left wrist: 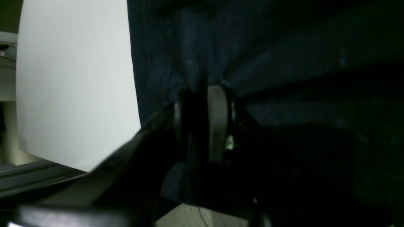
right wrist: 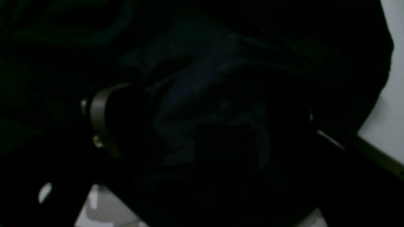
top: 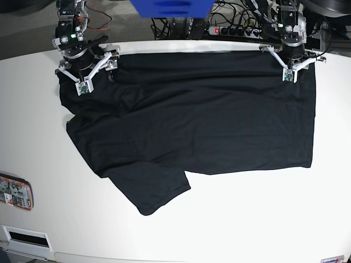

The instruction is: Fold the T-shirt properly

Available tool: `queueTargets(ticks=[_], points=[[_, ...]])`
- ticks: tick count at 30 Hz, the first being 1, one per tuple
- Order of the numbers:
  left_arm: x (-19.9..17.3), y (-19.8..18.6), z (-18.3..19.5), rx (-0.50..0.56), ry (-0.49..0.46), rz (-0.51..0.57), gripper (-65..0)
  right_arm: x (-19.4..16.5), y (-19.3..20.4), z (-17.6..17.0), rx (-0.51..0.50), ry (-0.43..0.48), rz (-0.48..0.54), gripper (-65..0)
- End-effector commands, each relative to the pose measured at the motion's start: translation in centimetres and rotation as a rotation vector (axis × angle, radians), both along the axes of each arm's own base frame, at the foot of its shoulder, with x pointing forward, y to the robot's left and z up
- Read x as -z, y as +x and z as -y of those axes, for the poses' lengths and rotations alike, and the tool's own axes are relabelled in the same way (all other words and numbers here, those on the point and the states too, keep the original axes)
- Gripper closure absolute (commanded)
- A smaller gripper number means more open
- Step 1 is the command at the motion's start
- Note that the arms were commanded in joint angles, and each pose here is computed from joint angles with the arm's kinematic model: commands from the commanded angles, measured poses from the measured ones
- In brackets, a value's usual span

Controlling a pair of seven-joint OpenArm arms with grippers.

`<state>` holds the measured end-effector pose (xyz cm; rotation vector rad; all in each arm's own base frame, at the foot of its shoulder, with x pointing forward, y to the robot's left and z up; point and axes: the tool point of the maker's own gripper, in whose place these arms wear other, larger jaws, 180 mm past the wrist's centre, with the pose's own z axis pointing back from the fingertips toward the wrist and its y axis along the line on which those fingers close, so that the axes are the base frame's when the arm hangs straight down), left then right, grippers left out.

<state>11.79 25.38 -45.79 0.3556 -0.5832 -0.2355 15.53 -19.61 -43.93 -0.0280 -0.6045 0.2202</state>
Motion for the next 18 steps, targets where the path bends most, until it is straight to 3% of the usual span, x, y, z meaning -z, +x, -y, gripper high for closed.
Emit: queueTargets(ticks=[1, 11, 18], points=[[4.1, -7.8, 2.1, -0.029, -0.108, -0.348, -11.5, 2.0, -3.9, 2.7, -0.003, -0.149, -0.198, -59.6], [2.3, -5.5, 2.4, -0.005, -0.098, -0.274, -11.4, -1.2, -1.4, 2.1, -0.022, -0.165, -0.09, -59.6], [0.3, -3.3, 2.6, 0.013, -0.085, -0.198, -11.4, -1.9, -1.0, 2.0, -0.026, -0.168, -0.069, -59.6]])
